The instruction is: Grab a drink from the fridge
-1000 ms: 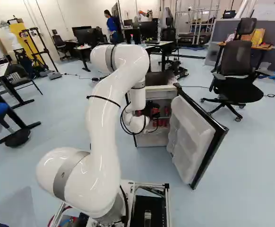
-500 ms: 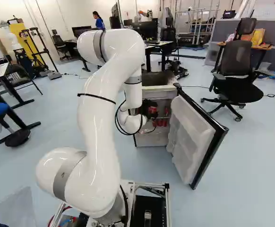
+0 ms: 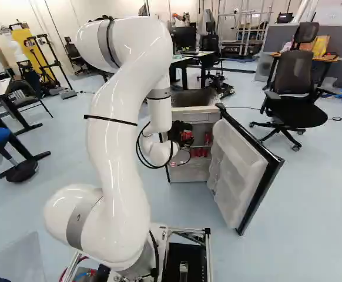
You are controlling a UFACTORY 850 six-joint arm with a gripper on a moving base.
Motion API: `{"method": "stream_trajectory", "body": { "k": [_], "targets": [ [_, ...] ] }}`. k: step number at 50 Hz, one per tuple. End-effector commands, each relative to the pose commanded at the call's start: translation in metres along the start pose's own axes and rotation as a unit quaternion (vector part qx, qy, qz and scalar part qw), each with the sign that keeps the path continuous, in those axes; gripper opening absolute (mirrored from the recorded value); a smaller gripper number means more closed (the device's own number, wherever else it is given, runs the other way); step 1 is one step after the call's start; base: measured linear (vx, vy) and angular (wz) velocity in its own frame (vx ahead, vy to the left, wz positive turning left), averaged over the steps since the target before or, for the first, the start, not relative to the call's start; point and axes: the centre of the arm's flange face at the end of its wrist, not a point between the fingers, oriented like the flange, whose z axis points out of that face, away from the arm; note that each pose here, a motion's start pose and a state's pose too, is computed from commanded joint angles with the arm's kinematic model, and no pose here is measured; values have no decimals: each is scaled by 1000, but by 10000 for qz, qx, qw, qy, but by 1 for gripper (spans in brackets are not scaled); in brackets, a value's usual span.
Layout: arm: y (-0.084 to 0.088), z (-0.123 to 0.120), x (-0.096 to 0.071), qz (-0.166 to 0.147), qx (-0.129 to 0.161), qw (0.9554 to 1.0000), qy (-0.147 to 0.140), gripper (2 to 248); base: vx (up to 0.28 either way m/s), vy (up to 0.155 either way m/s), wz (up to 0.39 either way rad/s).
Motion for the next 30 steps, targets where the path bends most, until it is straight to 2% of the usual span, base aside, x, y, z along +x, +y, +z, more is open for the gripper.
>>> {"method": "stream_trajectory", "body": {
  "k": [30],
  "targets": [
    [-11,-32,26,-37,166,9996,224,99,0,0,0]
  ]
}}
